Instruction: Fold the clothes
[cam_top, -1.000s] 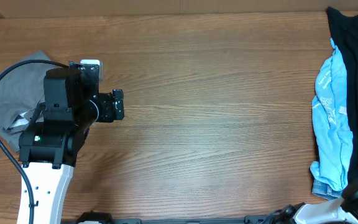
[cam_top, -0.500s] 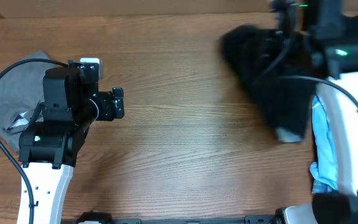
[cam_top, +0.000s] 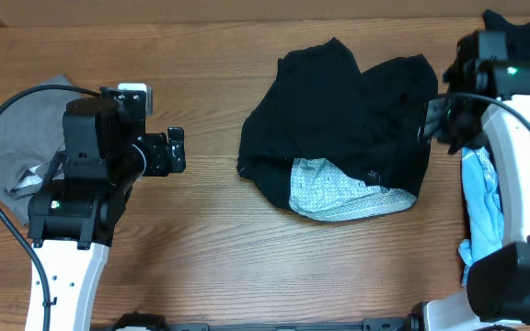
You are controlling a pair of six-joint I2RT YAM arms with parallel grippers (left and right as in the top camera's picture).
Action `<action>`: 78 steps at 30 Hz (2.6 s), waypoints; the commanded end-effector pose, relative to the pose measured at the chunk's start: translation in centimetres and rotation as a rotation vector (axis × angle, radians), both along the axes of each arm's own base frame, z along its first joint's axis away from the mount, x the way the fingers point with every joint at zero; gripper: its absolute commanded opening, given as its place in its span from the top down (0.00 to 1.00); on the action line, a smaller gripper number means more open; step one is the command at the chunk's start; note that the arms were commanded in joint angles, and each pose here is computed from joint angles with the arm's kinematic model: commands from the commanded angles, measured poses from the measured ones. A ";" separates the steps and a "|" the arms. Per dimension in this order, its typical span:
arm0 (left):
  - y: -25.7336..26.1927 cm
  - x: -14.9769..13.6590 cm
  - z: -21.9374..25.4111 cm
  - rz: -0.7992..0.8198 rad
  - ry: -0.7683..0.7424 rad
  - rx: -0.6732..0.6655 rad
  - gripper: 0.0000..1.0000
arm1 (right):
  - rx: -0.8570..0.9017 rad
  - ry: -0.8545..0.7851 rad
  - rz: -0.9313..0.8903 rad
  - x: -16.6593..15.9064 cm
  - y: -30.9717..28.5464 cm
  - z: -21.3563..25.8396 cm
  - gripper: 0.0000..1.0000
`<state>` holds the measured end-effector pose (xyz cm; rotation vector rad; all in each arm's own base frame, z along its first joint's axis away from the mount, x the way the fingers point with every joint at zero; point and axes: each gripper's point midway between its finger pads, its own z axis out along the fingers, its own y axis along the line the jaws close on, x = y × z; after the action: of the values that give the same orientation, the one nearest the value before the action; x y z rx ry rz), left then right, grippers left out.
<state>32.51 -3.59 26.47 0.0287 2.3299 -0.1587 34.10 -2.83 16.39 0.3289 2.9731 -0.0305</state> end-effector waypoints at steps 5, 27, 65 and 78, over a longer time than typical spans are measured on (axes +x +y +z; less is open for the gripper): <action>-0.3 0.2 1.1 -0.005 -0.026 -0.012 0.05 | 0.181 0.167 0.018 -4.5 3.6 -9.0 0.42; -0.3 0.2 1.1 -0.005 -0.026 -0.012 0.05 | -0.068 0.055 -0.160 -3.6 -1.0 -14.2 0.38; -0.4 0.7 1.6 -0.006 -0.051 -0.015 0.01 | -0.251 -0.970 -0.222 1.7 -5.2 31.6 0.96; -0.4 0.7 1.6 -0.006 -0.052 -0.015 0.01 | 0.319 -0.819 0.347 4.0 7.7 26.6 0.96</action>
<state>32.91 -3.62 26.91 0.0295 2.3058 -0.1596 38.58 0.23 42.20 0.0732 2.1958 0.2406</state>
